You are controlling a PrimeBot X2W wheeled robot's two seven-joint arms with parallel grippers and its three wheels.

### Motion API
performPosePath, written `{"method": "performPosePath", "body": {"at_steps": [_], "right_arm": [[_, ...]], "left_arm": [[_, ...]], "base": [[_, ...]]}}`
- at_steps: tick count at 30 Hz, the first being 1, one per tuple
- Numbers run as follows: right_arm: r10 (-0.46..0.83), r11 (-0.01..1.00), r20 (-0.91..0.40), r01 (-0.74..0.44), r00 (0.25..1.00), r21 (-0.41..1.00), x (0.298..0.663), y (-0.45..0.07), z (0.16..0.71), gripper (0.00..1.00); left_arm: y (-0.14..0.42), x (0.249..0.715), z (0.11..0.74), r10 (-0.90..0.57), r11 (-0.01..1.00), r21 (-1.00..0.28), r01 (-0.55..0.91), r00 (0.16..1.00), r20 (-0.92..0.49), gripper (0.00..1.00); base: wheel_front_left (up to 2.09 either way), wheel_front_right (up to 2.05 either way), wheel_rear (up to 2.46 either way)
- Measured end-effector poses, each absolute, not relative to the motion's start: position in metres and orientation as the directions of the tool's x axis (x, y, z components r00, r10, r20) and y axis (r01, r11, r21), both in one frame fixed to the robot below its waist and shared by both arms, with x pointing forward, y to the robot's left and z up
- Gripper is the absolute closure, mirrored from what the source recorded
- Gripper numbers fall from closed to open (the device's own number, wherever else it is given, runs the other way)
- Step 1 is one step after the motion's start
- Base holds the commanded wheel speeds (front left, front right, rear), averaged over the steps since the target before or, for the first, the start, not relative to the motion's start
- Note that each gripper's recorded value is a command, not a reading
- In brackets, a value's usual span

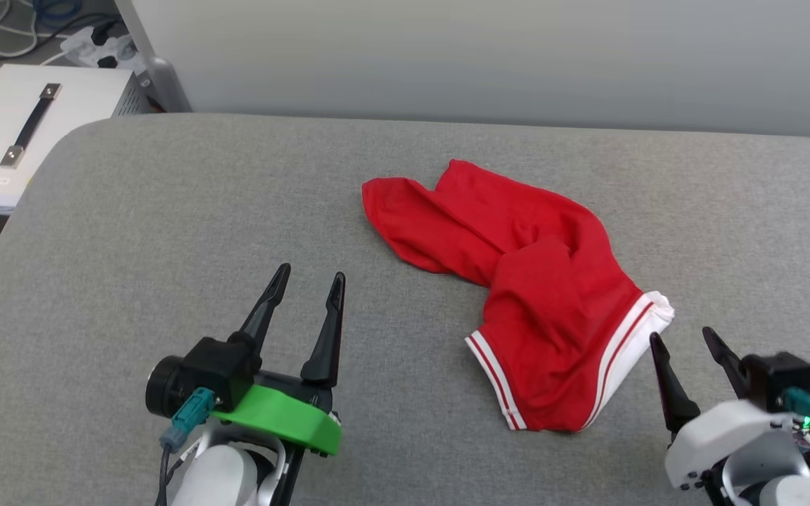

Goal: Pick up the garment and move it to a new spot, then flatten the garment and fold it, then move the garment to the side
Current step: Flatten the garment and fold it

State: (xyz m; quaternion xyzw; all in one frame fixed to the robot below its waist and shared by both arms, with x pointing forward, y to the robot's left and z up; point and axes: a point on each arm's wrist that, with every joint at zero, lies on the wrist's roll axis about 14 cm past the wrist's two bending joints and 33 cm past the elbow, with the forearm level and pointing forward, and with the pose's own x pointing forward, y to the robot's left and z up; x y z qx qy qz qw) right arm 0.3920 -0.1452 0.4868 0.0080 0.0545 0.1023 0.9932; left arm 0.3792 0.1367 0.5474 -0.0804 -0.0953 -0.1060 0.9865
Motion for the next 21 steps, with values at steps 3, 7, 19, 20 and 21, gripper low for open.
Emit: {"method": "performPosePath", "body": {"at_steps": [3,7,19,20,21], "right_arm": [[0.232,0.972,-0.283,-0.231,0.931,0.035,0.398,-0.144,0.464,0.0],[0.26,0.964,-0.537,-0.247,0.803,0.098,0.397,-0.141,0.431,0.0],[0.254,0.954,-0.767,-0.282,0.589,0.099,0.418,-0.135,0.401,0.0],[0.252,0.953,-0.782,-0.288,0.57,0.097,0.417,-0.133,0.395,0.0],[0.25,0.951,-0.793,-0.294,0.555,0.094,0.417,-0.132,0.39,0.0]], "left_arm": [[0.139,0.381,0.542,-0.186,0.966,-0.143,0.214,0.964,0.189,0.0],[0.143,0.382,0.534,-0.172,0.969,-0.151,0.198,0.971,0.167,0.0],[0.162,0.384,0.524,-0.111,0.98,-0.152,0.131,0.985,0.133,0.0],[0.164,0.384,0.523,-0.104,0.981,-0.151,0.123,0.986,0.128,0.0],[0.167,0.384,0.521,-0.097,0.982,-0.15,0.115,0.988,0.124,0.0]], "base": [[0.0,0.0,0.0],[0.0,0.0,0.0],[0.0,0.0,0.0],[0.0,0.0,0.0],[0.0,0.0,0.0]]}}
